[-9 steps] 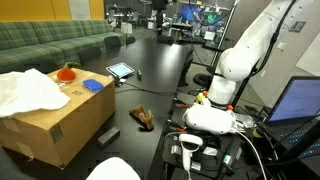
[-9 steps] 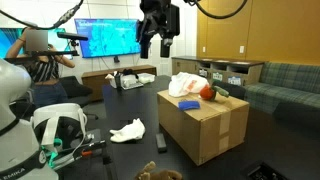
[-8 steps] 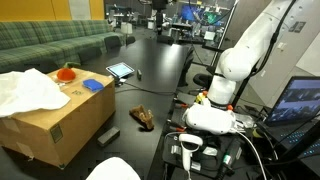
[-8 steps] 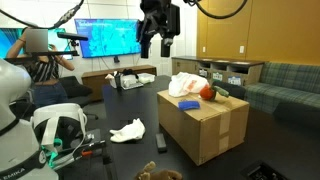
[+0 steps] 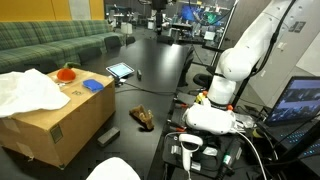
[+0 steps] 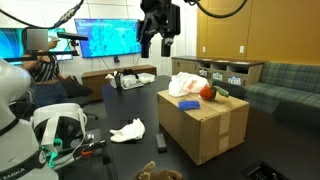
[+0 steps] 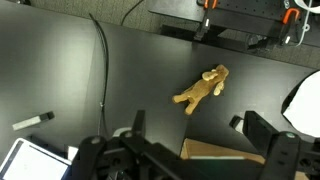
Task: Remove the blue object from the box and replace it with the brown toy, remove the orange plush toy and replace it with the gray duster, remove the white plastic from the box and replace it with the towel
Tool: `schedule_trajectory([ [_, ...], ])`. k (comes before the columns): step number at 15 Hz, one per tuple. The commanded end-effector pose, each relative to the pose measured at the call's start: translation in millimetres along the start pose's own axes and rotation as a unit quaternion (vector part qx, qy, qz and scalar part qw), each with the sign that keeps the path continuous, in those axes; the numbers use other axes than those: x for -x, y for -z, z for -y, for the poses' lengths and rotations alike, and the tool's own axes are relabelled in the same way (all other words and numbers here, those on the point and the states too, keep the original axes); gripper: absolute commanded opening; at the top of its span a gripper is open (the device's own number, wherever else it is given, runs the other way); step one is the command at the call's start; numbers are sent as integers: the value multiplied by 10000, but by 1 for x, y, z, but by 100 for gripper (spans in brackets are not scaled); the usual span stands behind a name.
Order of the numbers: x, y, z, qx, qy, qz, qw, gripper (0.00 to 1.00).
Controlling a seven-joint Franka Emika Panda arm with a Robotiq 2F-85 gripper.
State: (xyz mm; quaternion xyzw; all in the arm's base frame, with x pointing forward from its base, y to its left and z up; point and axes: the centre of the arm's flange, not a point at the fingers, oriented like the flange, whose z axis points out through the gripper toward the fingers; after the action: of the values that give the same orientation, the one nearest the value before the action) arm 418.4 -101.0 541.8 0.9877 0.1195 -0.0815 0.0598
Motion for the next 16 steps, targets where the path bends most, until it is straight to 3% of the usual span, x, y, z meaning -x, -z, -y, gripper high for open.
schedule_trajectory([
  [1,-46,9,13,157,63,33,9999,100],
  [6,-115,6,63,291,276,-115,9991,100],
  [10,-157,-9,107,170,491,-167,9985,100],
  [16,-211,-54,161,-422,701,-280,9963,100],
])
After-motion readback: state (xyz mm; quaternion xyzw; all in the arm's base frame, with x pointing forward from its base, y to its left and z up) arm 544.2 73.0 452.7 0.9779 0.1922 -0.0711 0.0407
